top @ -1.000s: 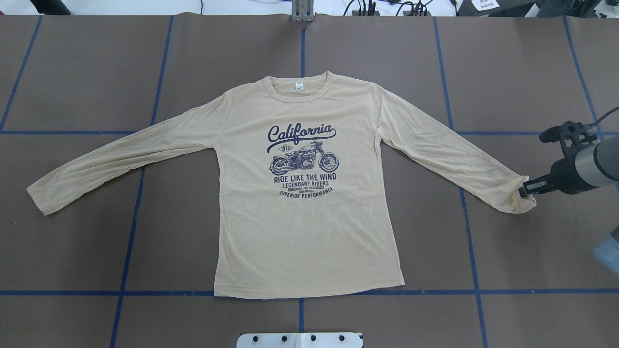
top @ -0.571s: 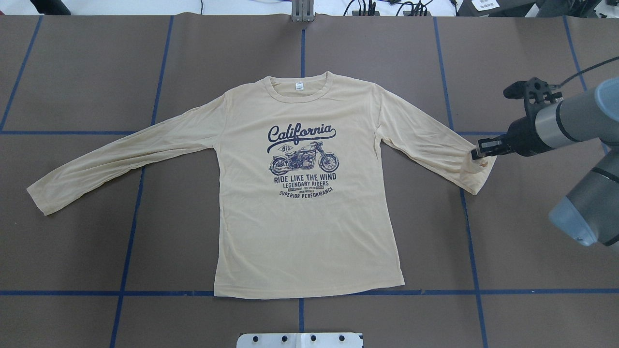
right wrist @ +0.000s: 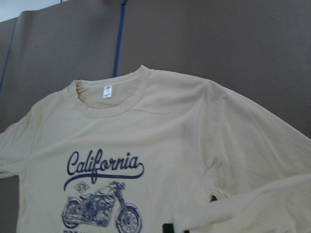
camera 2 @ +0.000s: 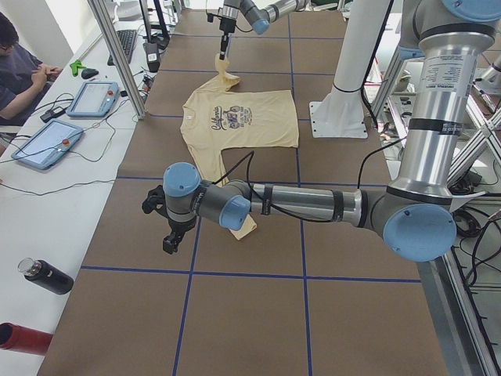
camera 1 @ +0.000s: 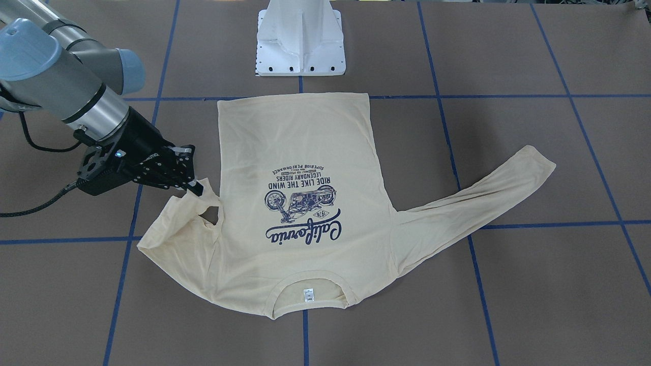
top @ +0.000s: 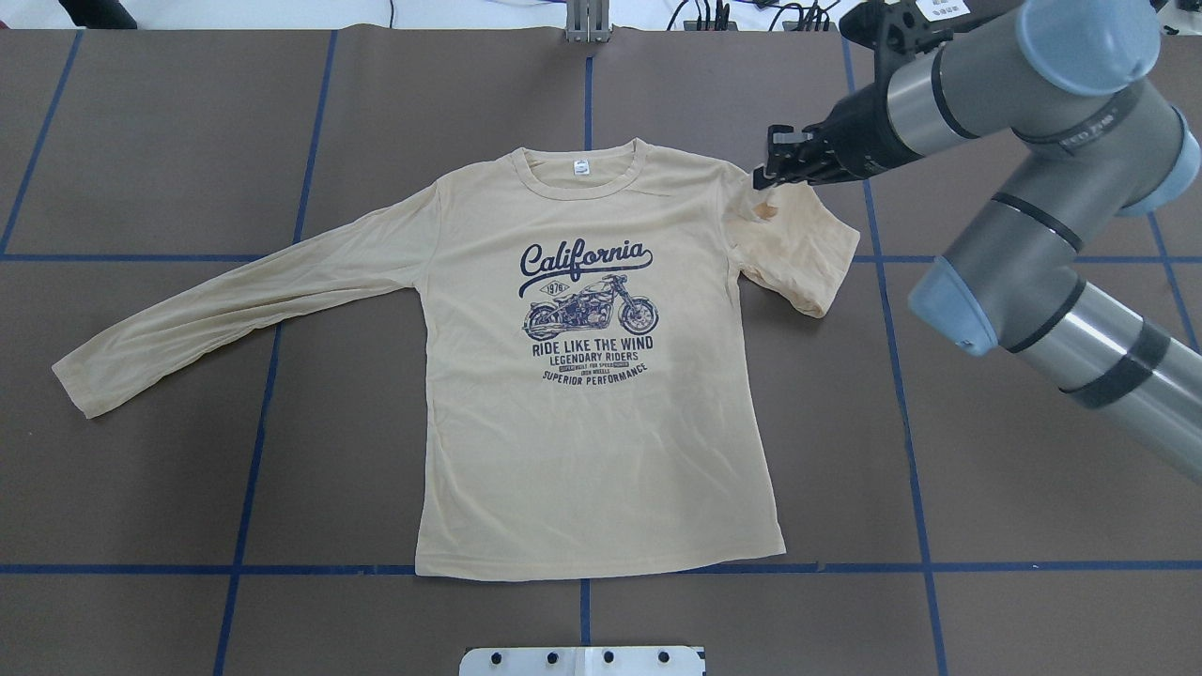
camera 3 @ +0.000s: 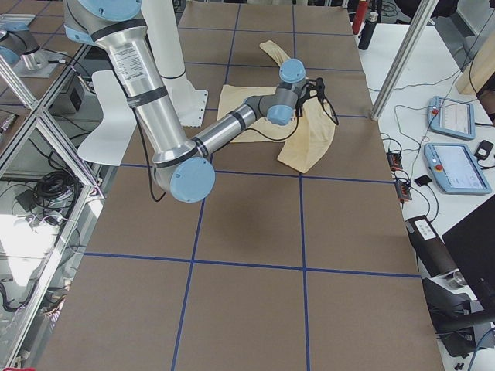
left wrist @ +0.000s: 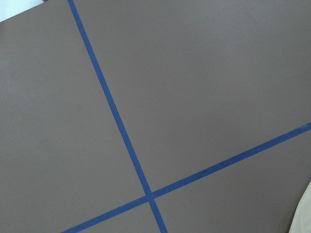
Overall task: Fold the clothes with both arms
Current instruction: 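Carry the held sleeve across the shirt toward the collar with the right gripper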
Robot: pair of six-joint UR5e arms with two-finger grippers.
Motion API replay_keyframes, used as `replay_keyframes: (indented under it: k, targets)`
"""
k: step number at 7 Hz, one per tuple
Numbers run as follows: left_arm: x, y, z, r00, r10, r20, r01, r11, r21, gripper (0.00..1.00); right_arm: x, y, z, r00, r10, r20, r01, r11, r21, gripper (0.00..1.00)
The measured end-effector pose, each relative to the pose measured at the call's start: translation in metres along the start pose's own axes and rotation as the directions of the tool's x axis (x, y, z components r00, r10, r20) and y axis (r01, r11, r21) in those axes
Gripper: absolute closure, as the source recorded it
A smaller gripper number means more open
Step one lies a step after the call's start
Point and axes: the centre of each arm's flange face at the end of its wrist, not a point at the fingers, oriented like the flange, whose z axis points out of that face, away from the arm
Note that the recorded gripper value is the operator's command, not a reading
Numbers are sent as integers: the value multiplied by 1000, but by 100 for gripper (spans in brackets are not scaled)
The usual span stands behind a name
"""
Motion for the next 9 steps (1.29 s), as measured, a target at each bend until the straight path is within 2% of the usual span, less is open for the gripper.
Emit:
replay_keyframes:
  k: [2,3,4,6,8,9]
  targets:
    - [-4,5,4,1000,-10,0,10,1000,-10,0,-105,-42,24,997,-36,70,36,999,9,100]
    - [-8,7,8,1000,-18,0,18,1000,-19,0,-161,-53,53,995,-57,81,57,998,2,100]
    - [-12,7,13,1000,-25,0,25,999,-26,0,-202,-51,90,996,-67,65,67,998,2,100]
    - [-14,5,16,999,-54,-1,54,998,-30,0,-227,-29,149,997,-75,4,75,997,13,100]
    - [-13,4,15,998,-64,-1,64,998,-28,0,-233,-14,180,996,-76,-36,77,997,21,100]
    - [-13,2,15,998,-65,-1,65,998,-26,0,-235,-10,190,996,-77,-49,78,996,32,88]
